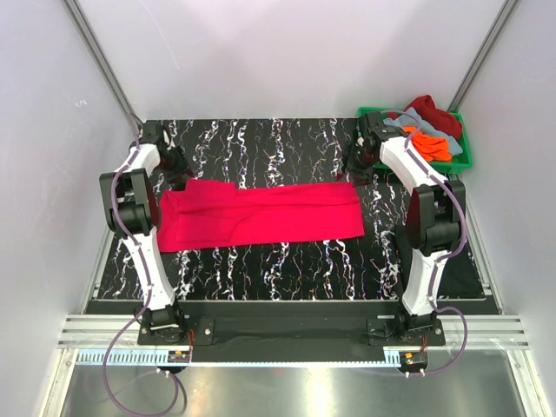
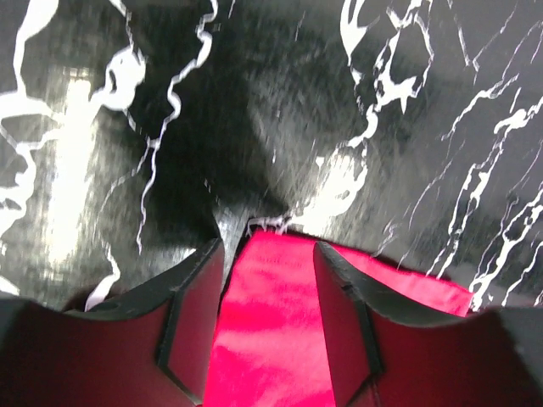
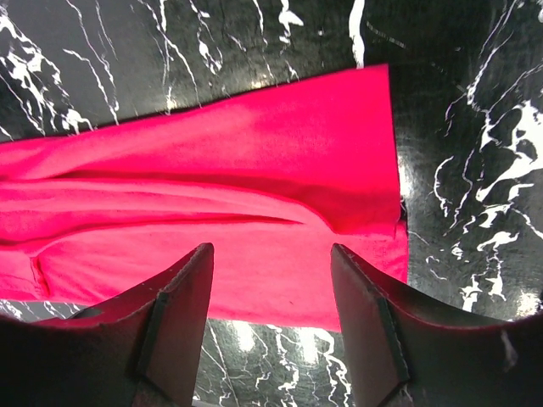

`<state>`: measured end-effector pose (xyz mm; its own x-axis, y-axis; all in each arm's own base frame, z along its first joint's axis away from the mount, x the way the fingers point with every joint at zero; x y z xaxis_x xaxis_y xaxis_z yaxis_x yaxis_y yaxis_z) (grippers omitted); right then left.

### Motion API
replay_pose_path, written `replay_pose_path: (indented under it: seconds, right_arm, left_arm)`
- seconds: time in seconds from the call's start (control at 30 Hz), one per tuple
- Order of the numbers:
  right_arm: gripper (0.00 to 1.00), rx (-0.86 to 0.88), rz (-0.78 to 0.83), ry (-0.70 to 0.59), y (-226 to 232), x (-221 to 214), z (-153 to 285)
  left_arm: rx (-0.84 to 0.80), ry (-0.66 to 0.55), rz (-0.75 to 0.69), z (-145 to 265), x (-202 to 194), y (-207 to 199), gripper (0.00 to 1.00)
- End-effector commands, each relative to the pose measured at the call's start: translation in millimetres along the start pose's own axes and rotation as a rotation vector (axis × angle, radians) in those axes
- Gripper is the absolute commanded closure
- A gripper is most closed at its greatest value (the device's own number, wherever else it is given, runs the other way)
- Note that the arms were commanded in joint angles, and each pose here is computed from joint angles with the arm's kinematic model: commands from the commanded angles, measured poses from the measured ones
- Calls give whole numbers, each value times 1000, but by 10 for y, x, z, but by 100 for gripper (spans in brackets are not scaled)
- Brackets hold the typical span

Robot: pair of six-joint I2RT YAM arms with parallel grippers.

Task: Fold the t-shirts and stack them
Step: Fold the tshirt

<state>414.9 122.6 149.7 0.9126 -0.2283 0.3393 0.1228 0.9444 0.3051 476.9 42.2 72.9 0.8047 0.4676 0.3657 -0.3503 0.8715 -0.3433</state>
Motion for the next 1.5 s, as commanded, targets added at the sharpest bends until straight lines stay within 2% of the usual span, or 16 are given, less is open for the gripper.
replay_pose_path:
  seconds: [0.0,0.03,0.07,0.13,0.2,0.27,0.3,0.4,0.57,0.87,1.17,1.47]
  right_arm:
    - [36,60,15,-57,109,61,220]
    - [36,62,16,-54,114,53,216]
    - [36,60,16,-54,105,52,214]
    - [36,61,21,-58,114,59,225]
    - [36,65,23,-58,121,66,229]
    - [36,72,22,-56,135,75,219]
    - [36,77,24,-56,142,79,220]
    - [36,89,25,-55,164,94,223]
    - [36,129,7,-16,208,48,163]
    - [36,165,-64,32,231,-52,66]
    - [36,179,-62,20,257,-45,103]
    - [38,127,-87,34,151,-74,-55]
  left_arm:
    - [-28,-28,-27,-59,144,-74,54]
    - [-36,-26,-26,-69,146,-83,65]
    - [-41,-22,-25,-76,141,-97,71]
    - [-57,-16,-18,-63,132,-122,81]
    - [-71,-12,-21,-35,113,-154,83]
    - [-75,-6,-23,-18,95,-158,97]
    - [-81,-10,-26,27,102,-176,100]
    - [-91,-25,-31,160,117,-227,100]
    - [-142,-95,-33,647,170,-427,100]
    - [-218,-149,-58,1307,-80,-594,100]
    - [-259,-124,-42,1588,-484,-596,100]
    - [-287,-89,-14,1865,-1158,-459,100]
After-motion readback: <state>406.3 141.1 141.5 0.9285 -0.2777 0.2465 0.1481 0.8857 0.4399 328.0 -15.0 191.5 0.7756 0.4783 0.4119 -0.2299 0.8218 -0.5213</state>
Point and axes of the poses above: each gripper's point midway between its finger pads, its own z axis back along the fingers, its own y axis along the line the jaws close on, x = y × z, the point moved 5 cm from there along z, back along the fingers, and after that the axes turned 1 degree about z, right-handed, at the moved point
